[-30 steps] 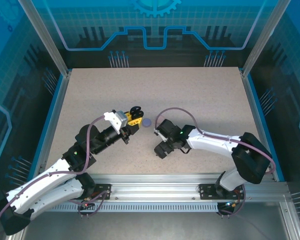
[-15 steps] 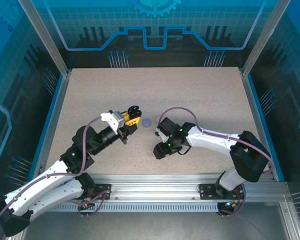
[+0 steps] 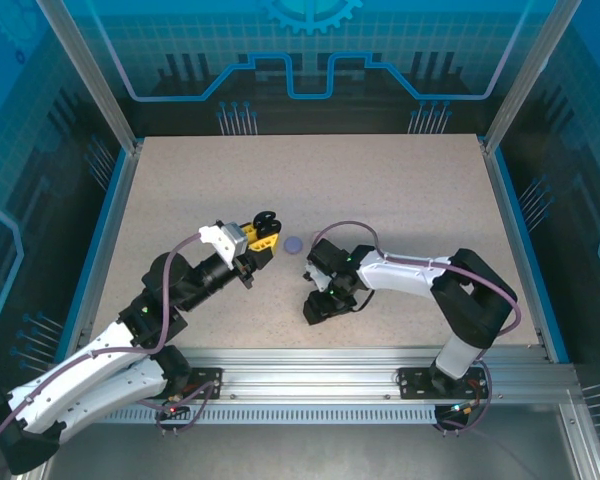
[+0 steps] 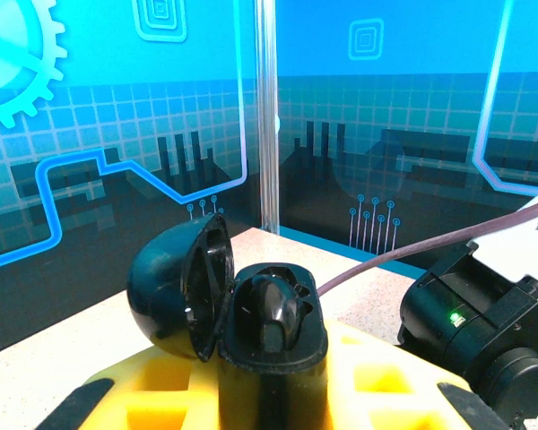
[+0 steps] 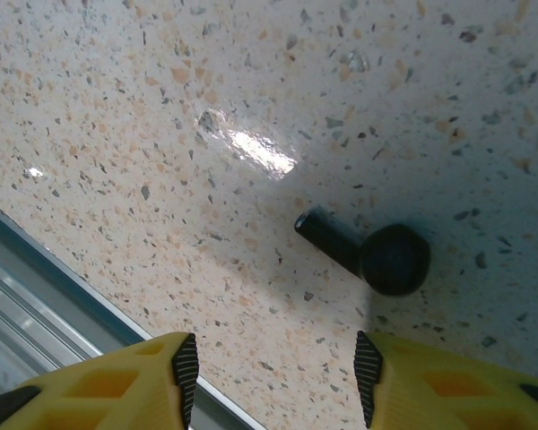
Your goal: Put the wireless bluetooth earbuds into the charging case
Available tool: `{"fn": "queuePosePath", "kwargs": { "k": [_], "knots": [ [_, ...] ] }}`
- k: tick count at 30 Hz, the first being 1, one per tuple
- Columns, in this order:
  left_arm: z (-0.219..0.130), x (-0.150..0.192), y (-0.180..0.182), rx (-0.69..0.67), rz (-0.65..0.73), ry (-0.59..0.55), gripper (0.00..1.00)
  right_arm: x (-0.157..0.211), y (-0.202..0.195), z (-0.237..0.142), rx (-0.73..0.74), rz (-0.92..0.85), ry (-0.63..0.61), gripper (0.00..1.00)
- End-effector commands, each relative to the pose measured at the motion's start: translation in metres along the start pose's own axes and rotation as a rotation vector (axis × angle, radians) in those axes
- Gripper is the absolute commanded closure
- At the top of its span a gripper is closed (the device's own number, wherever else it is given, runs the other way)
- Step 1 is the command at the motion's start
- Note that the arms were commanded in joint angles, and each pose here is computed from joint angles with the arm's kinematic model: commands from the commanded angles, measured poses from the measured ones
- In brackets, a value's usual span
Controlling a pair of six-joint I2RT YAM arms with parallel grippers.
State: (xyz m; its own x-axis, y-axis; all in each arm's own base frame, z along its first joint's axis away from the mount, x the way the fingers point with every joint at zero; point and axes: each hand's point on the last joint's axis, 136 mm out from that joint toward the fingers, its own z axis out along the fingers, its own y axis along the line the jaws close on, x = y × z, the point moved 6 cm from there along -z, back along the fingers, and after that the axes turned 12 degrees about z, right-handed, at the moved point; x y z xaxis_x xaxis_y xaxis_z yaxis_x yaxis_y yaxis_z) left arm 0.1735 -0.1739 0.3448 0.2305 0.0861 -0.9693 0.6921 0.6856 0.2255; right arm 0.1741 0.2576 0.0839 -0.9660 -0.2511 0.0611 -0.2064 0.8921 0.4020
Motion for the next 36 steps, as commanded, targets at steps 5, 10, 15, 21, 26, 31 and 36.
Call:
{"fn": "queuePosePath", "kwargs": {
  "k": [5,10,15,21,26,31,36],
  "knots": [
    [-0.002,-0.002,0.001,-0.016,-0.001,-0.005,1.00,-0.014,0.017,-0.003,-0.044,-0.032,-0.027,0.48],
    [-0.002,-0.002,0.001,-0.016,0.001,-0.003,1.00,-0.022,0.016,-0.005,-0.039,-0.029,-0.049,0.49],
    [-0.002,-0.002,0.001,-0.018,0.004,0.000,1.00,-0.028,0.012,-0.004,-0.009,-0.035,-0.058,0.49],
    [-0.002,-0.001,0.001,-0.017,0.007,0.002,1.00,-0.032,0.007,-0.001,0.005,-0.032,-0.063,0.49],
    [-0.002,-0.001,0.001,-0.020,0.010,0.001,1.00,-0.038,0.007,-0.002,0.003,-0.039,-0.087,0.49],
    [-0.001,-0.002,0.002,-0.021,0.013,0.001,1.00,-0.045,0.004,0.000,0.005,-0.047,-0.097,0.49],
    [-0.001,-0.002,0.002,-0.022,0.014,-0.001,1.00,-0.053,0.004,-0.001,-0.006,-0.057,-0.109,0.48]
  ]
}}
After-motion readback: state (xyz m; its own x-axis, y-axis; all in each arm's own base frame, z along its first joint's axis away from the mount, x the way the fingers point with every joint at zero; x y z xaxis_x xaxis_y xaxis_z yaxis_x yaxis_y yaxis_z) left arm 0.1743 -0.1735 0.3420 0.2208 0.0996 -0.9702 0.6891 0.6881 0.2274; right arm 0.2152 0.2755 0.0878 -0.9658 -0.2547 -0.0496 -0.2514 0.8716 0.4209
